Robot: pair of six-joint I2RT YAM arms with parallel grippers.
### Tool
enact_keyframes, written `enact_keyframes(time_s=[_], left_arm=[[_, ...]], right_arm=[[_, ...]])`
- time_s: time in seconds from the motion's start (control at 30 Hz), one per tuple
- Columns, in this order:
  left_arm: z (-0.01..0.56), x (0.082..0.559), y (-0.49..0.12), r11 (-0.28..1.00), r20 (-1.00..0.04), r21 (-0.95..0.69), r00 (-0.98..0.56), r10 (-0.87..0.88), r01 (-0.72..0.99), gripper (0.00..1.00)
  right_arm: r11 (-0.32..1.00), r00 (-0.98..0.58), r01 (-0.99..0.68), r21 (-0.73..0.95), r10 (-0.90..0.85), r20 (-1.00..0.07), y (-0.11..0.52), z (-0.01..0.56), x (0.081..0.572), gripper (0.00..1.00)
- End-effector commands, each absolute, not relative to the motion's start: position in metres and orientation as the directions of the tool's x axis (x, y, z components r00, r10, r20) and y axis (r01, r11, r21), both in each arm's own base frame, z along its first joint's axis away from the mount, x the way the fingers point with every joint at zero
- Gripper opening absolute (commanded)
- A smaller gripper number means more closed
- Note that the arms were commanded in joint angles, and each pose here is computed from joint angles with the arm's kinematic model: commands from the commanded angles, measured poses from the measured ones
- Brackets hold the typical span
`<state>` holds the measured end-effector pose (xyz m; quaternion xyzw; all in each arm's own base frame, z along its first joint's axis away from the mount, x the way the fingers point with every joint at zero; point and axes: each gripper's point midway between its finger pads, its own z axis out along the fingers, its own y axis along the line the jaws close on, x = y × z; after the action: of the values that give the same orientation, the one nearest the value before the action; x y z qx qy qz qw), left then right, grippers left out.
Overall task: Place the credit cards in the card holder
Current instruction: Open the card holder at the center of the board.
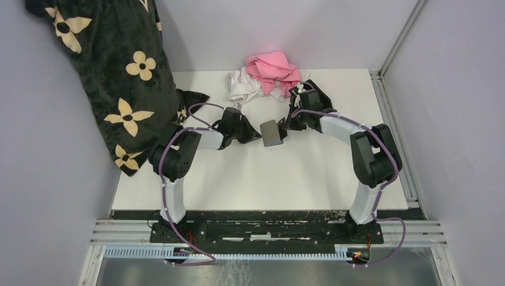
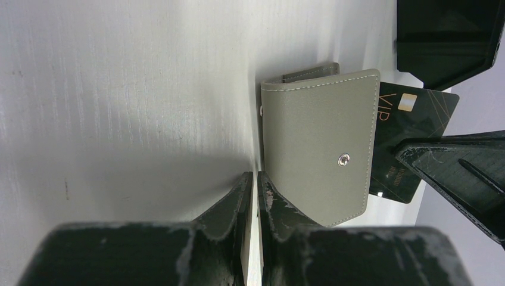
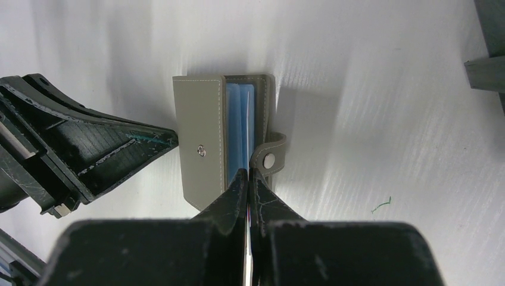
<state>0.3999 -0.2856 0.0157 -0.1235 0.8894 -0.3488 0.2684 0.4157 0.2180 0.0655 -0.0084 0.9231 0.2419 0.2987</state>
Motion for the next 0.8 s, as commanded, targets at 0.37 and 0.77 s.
enact_keyframes(time_s=[0.37,0.77], left_arm=[[-0.044,0.367,-0.258,0.813,-0.287,-0.553,-0.874,-0.392,-0.184,0.16],[-0.046,0.366,-0.258,0.813,-0.283,-0.553,-0.876,-0.390,-0.183,0.16]], right_arm=[[0.858,-0.783,-0.190,0.477,0.161,-0.601,0.222,0.091,0.424,0.01],[0.840,-0.804,-0.177,0.513,0.177,-0.567,0.229,0.074,0.422,0.01]])
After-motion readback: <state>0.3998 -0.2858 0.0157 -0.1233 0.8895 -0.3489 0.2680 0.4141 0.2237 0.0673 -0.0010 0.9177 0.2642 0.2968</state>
